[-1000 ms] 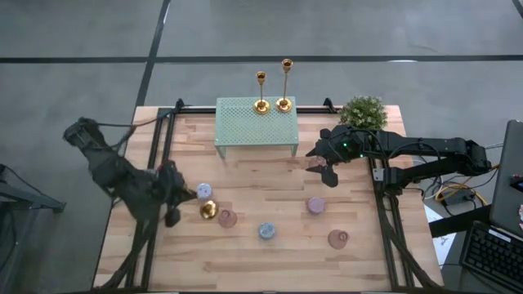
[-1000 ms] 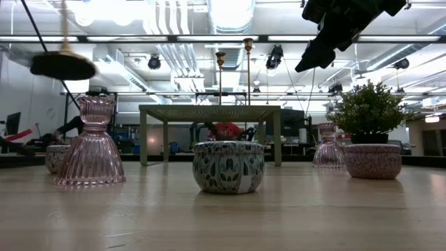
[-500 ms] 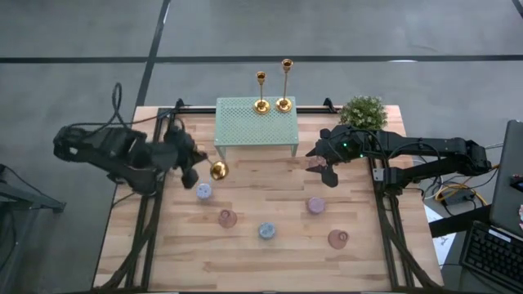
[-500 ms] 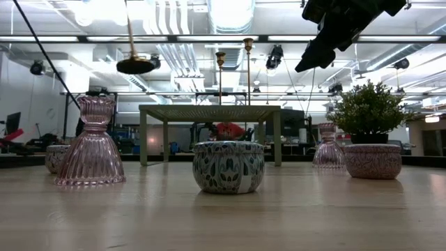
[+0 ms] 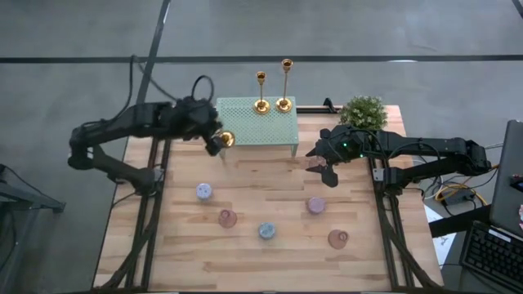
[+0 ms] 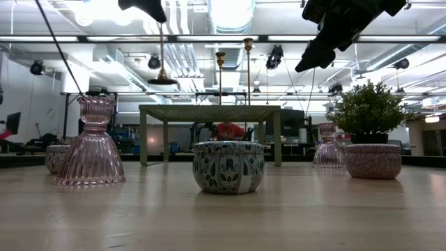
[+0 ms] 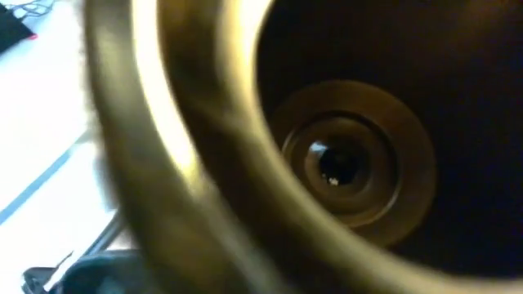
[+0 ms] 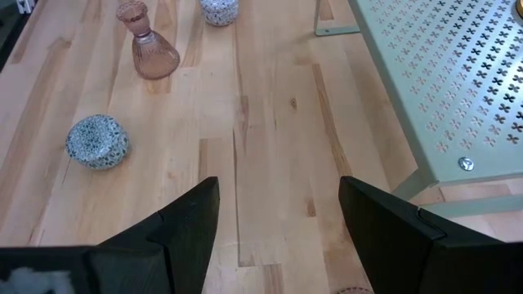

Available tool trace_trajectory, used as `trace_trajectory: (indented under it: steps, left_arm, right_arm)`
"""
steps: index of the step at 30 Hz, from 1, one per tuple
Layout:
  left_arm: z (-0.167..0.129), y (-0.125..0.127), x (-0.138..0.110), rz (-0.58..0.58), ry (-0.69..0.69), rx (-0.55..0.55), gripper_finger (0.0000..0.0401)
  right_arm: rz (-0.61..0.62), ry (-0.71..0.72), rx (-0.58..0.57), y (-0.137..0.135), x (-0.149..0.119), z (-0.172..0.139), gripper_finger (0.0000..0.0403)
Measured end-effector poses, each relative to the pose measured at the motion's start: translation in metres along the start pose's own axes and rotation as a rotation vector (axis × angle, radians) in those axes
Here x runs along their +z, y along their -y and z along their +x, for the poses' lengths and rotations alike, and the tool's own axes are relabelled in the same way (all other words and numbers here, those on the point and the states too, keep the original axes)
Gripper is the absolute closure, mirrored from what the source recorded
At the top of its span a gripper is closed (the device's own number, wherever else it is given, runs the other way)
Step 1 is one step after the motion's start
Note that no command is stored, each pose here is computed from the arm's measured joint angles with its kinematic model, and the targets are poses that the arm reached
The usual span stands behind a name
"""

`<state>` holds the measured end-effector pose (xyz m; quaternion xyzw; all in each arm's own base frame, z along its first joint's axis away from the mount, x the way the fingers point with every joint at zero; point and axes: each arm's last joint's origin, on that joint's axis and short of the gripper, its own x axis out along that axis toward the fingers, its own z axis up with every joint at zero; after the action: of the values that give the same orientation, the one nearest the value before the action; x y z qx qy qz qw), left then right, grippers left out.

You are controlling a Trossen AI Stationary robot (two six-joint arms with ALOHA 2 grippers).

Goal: Pick & Place candle stick holders
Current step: Put the gold candle holder on the shelf

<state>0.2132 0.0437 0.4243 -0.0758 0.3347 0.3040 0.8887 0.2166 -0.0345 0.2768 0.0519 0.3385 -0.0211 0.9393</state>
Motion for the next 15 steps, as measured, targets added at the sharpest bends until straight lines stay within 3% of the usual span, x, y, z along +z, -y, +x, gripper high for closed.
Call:
trace_trajectory:
  steps: [8, 15]
  left_arm:
    - [0.048, -0.006, 0.035, 0.078, -0.032, 0.042, 0.0382]
    - [0.075, -0.032, 0.053, 0.060, -0.035, 0.058, 0.0380]
  right_arm:
    - [0.000, 0.001, 0.000, 0.000, 0.000, 0.000, 0.0158]
    - [-0.003, 0.002, -0.016, 0.000, 0.000, 0.000, 0.0158]
